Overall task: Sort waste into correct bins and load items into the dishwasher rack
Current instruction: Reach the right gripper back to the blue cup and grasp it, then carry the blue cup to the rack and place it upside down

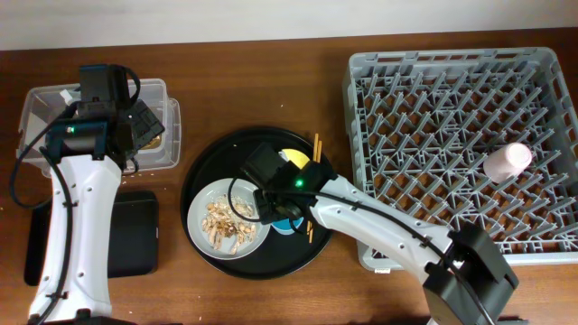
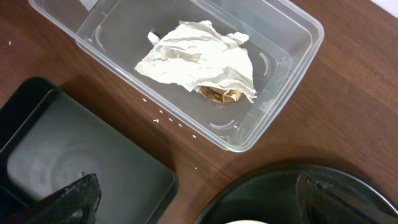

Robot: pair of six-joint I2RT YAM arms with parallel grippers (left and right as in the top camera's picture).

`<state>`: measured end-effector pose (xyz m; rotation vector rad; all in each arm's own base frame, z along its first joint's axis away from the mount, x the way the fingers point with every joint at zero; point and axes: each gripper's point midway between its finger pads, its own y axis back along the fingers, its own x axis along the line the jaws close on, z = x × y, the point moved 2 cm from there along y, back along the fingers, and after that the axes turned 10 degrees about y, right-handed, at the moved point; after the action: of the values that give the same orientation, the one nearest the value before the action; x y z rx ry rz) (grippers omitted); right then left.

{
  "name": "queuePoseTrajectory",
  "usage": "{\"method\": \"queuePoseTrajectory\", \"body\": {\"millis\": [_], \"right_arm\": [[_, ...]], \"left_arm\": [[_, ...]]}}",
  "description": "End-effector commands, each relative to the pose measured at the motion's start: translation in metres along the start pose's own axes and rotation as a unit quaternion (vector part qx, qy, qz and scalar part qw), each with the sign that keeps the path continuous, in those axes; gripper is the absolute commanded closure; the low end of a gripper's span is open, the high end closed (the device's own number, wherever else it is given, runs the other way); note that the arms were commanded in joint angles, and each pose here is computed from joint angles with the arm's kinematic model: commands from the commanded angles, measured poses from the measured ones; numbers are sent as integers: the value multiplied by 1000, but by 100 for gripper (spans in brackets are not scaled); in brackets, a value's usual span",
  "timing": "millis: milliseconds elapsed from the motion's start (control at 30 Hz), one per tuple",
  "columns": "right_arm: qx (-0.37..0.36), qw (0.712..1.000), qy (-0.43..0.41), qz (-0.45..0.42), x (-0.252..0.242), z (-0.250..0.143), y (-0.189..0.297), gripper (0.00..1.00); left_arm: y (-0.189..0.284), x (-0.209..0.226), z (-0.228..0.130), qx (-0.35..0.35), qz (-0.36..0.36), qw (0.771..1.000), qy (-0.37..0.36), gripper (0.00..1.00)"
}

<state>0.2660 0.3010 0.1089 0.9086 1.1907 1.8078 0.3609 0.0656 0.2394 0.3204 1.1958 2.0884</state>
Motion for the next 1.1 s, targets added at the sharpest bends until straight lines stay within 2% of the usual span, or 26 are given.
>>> {"method": "queuePoseTrajectory", "body": {"millis": [0, 133, 233, 300, 433, 633, 700, 767, 867, 933, 1000, 1067], "right_arm": [[7, 1000, -6, -11, 7, -7, 0, 50], [19, 1000, 8, -14, 16, -13, -19, 51], [11, 999, 17, -41, 15, -14, -21, 57], [2, 998, 20, -54, 16, -14, -21, 67], [1, 997, 29, -71, 19, -17, -29, 68], [4, 997, 29, -68, 20, -18, -30, 84], [6, 998, 28, -57, 24, -17, -28, 96], [12, 999, 26, -31, 34, -14, -22, 96], [11, 999, 26, -24, 41, 3, 18, 96], [13, 999, 24, -31, 29, 13, 64, 96], [-7, 999, 13, -34, 6, 26, 118, 96], [-55, 998, -15, -40, -38, 35, 172, 96]], "left_arm": [[-2, 1, 0, 2, 2, 1000, 7, 1], [-2, 1, 0, 2, 2, 1000, 7, 1], [-2, 1, 0, 2, 2, 1000, 7, 1], [-2, 1, 0, 2, 2, 1000, 7, 1], [-2, 1, 0, 2, 2, 1000, 7, 1], [-2, 1, 0, 2, 2, 1000, 7, 1], [-2, 1, 0, 2, 2, 1000, 7, 1], [-2, 1, 0, 2, 2, 1000, 7, 1], [-2, 1, 0, 2, 2, 1000, 7, 1], [-2, 1, 0, 2, 2, 1000, 7, 1], [-2, 1, 0, 2, 2, 1000, 7, 1], [-2, 1, 0, 2, 2, 1000, 7, 1]]}}
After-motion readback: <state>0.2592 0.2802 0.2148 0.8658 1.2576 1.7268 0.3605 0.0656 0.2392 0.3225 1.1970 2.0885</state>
